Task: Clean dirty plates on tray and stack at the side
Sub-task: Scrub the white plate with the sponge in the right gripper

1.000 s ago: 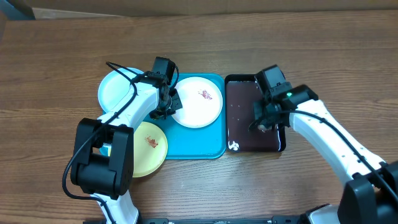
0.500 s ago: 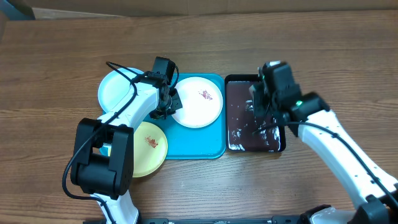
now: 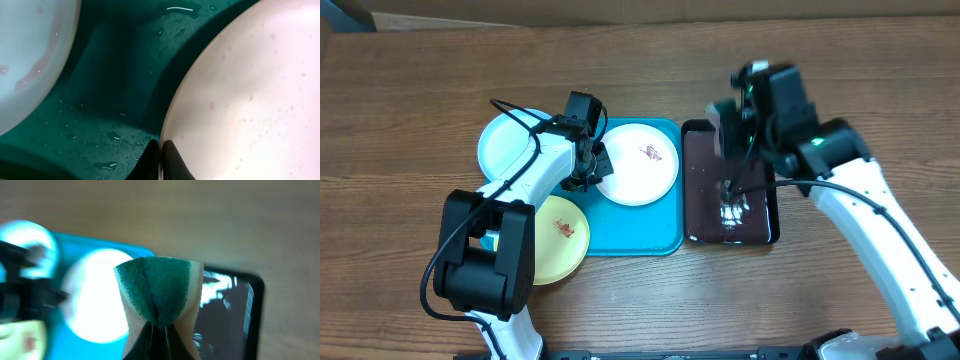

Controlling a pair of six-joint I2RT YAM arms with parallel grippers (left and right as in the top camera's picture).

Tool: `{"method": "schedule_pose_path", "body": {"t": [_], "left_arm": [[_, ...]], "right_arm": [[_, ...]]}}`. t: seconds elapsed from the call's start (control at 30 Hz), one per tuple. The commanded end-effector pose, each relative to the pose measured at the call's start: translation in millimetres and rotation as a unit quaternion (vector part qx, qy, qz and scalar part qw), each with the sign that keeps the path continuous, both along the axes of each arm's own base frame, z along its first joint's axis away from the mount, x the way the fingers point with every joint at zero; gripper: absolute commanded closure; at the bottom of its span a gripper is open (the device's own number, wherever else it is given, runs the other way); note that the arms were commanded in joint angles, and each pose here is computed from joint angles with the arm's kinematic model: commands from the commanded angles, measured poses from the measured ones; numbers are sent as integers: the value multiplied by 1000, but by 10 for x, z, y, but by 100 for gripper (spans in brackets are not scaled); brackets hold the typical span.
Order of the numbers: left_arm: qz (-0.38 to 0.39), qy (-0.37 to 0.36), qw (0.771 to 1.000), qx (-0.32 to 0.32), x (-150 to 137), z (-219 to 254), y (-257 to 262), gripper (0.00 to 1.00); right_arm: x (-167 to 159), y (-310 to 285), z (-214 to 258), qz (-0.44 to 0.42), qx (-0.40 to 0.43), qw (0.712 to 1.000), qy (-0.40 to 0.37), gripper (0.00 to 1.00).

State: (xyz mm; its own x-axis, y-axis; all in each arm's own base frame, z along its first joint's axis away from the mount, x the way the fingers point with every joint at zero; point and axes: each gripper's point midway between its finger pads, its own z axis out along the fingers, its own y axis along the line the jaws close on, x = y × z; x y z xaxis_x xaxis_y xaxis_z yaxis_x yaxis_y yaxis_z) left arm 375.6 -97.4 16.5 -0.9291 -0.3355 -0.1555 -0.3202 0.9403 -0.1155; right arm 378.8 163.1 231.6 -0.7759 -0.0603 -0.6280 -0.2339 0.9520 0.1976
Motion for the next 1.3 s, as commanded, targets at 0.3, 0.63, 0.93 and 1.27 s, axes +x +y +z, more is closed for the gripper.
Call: {"method": "schedule_pose_path", "body": {"t": [0.3,0.63,0.93,1.27], "left_arm": [[-15,3,1000,12,-33,-40,9,96],[-15,5,1000,13,-49,-53,16,96],[-17,6,1000,14,-53,-55,17,96],[-21,7,1000,16,-64,-61,24,96]], "right_arm": [[71,803,-733,85,-31,995,43,96],[433,1129,-1306,111,-99,989,-10,96],[523,1192,-1844,114,-112,987,13,96],[581,1109,-2223,109,-152,982,21,96]]}}
